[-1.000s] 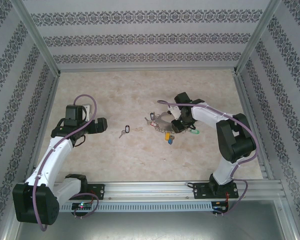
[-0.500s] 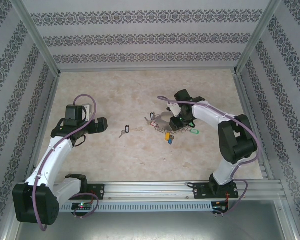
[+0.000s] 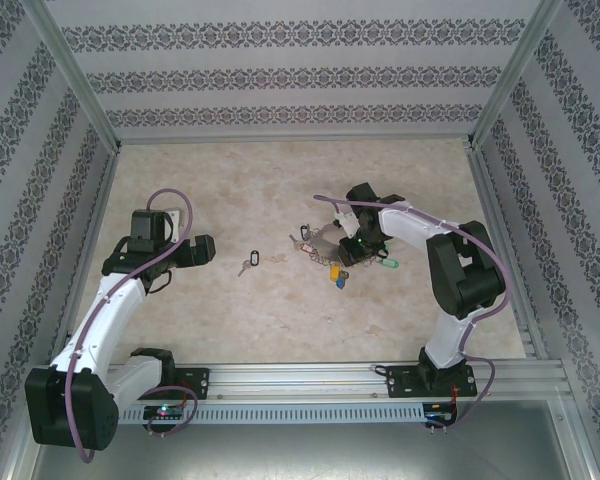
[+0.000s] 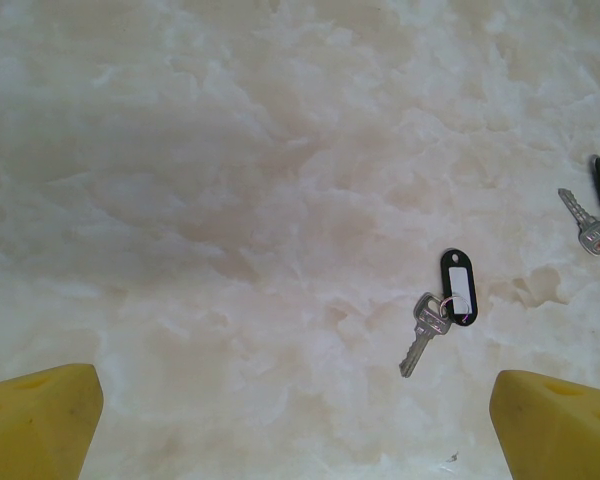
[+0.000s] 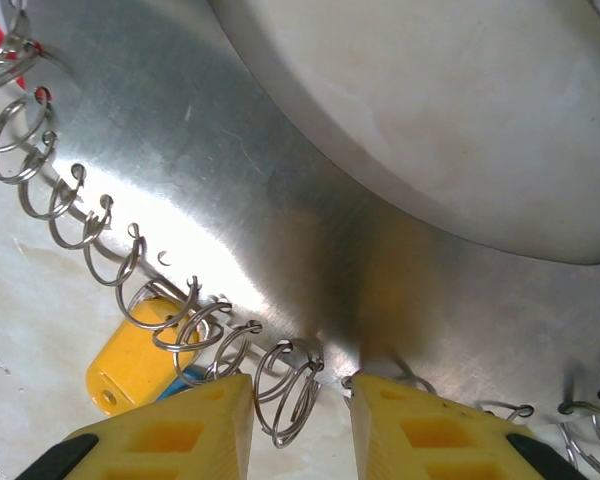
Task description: Put the keys on the keyring
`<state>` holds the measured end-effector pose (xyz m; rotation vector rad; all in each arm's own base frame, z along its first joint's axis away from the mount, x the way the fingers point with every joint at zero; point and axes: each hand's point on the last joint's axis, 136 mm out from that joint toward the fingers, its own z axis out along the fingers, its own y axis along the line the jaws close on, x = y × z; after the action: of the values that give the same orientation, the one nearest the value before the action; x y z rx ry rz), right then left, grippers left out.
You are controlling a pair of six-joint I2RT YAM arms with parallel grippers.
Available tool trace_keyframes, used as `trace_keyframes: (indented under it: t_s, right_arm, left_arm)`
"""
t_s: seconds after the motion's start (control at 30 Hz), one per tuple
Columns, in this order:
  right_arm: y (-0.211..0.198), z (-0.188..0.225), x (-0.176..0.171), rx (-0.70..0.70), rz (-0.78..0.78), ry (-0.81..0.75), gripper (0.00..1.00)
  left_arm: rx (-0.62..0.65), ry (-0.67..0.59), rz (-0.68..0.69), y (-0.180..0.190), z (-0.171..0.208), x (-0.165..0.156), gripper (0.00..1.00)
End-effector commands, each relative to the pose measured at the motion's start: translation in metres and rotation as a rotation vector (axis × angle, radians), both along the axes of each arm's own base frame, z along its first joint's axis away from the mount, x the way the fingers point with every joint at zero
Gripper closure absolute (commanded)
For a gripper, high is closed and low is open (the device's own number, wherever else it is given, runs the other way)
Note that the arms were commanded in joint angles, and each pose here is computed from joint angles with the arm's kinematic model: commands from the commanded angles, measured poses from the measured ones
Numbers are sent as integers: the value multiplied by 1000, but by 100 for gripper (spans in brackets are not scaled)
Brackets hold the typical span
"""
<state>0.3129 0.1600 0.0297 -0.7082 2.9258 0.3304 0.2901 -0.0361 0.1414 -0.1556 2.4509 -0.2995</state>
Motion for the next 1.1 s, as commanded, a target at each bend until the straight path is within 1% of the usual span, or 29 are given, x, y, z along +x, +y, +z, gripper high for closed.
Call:
trace_keyframes:
  t_s: [0.0, 0.27, 0.53, 0.73, 0.9, 1.07]
  right_arm:
    - [-6, -2, 2, -40, -19, 15, 68]
    - [-7, -1, 2, -47, -19, 10, 71]
    - [-4, 13, 5, -18, -14, -23, 66]
    - [-9, 23, 6, -5, -24, -49, 67]
    - [-11, 31, 1, 0, 13, -79, 68]
    - [-9, 27, -4, 4, 62, -75, 70]
  left_arm:
    - [-15, -14, 0, -3, 8, 0, 0]
    - [-17, -12, -3, -4, 8, 1, 0]
    - [-19, -10, -2, -4, 7, 1, 0]
    - [-21, -10, -2, -5, 7, 1, 0]
    - [-23, -5, -1, -5, 6, 0, 0]
    - [-24, -7, -4, -5, 7, 1, 0]
